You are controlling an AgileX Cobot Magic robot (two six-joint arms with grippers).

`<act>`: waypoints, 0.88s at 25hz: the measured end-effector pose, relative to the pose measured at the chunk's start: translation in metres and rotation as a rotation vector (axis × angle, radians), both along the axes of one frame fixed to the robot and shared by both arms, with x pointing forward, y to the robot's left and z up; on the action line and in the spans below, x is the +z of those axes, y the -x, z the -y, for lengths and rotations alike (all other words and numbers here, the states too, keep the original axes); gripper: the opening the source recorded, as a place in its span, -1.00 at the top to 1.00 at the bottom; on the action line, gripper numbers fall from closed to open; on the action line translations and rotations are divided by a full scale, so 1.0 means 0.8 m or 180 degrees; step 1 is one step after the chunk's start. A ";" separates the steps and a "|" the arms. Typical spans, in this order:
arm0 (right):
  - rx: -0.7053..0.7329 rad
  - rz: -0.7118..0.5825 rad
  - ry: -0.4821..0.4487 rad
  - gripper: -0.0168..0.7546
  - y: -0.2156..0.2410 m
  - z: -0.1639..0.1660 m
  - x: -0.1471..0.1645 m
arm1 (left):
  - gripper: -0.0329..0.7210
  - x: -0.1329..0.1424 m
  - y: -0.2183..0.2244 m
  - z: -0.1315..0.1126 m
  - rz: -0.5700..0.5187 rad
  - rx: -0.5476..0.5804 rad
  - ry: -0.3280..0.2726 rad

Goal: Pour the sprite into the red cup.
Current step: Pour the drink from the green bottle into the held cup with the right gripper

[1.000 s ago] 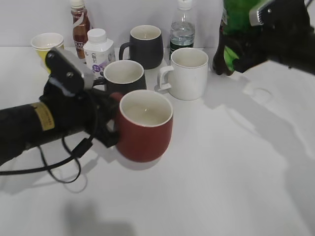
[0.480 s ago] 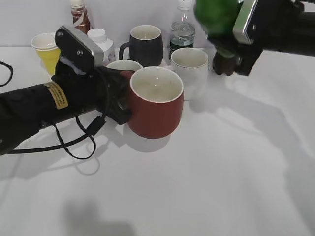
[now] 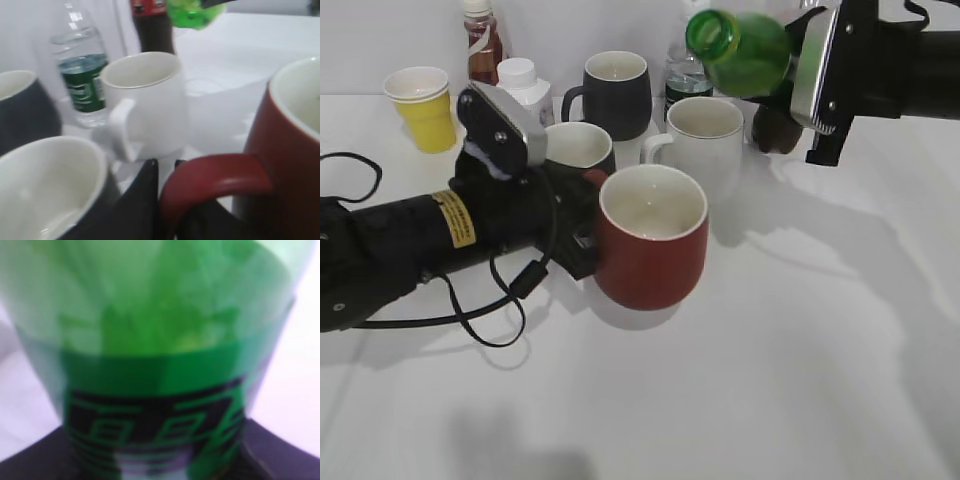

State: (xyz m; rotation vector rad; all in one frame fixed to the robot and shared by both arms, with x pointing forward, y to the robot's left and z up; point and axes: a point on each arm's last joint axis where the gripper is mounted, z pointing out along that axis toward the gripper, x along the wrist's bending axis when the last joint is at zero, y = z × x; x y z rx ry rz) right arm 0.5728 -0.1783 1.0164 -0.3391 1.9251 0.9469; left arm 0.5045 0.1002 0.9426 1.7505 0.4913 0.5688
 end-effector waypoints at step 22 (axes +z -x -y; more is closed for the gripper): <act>0.0316 0.0741 0.0853 -0.02 0.000 0.002 -0.006 | 0.74 0.007 0.004 0.031 -0.0001 -0.0208 -0.0185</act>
